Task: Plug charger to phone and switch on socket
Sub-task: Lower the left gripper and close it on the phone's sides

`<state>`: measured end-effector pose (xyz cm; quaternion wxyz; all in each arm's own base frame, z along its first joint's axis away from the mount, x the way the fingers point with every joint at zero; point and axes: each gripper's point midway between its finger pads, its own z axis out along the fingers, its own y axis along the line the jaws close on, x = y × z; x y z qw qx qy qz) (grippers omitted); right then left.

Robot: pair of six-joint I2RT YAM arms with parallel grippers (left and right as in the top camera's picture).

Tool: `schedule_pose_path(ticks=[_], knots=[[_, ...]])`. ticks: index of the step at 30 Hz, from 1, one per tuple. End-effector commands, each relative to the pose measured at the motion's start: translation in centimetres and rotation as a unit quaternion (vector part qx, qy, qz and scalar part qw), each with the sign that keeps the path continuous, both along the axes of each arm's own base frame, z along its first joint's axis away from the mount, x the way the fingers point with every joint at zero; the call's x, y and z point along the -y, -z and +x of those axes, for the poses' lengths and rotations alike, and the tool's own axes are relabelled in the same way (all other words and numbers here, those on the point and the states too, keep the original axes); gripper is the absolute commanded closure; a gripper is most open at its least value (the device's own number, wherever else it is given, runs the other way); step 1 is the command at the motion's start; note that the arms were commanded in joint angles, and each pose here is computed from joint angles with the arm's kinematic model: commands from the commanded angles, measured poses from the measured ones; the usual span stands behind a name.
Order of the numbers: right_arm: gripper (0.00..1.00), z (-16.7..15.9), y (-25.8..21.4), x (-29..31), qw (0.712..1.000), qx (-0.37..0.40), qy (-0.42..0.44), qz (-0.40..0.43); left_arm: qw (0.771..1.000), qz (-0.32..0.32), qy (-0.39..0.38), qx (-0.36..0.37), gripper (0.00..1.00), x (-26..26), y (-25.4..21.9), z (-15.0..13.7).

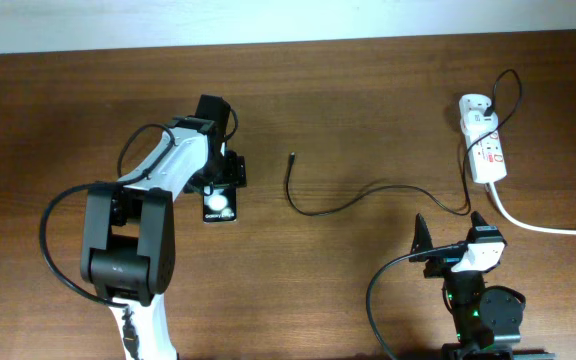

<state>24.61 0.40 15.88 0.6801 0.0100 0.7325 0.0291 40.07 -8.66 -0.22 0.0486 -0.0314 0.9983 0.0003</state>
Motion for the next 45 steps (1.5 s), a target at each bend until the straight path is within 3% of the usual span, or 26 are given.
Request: schedule_pose_path(ticks=[1, 10, 19, 31, 45], knots=[[0.01, 0.0, 0.2, -0.2, 1.0, 0.0, -0.004, 0.003, 0.998, -0.012, -0.008, -0.058, 0.16, 0.3, 3.7, -2.1], [0.01, 0.0, 0.2, -0.2, 1.0, 0.0, -0.004, 0.003, 0.998, -0.011, -0.008, -0.061, 0.3, 0.3, 3.7, -2.3], [0.01, 0.0, 0.2, -0.2, 1.0, 0.0, -0.004, 0.003, 0.999, -0.013, -0.008, -0.051, 0.31, 0.6, 1.4, -0.7], [0.01, 0.0, 0.2, -0.2, 1.0, 0.0, -0.004, 0.003, 0.996, -0.033, -0.008, -0.082, 0.31, 1.2, 1.3, -2.1], [0.01, 0.0, 0.2, -0.2, 1.0, 0.0, -0.004, 0.003, 0.995, -0.039, -0.006, -0.088, 0.31, 1.6, -0.4, -1.7]])
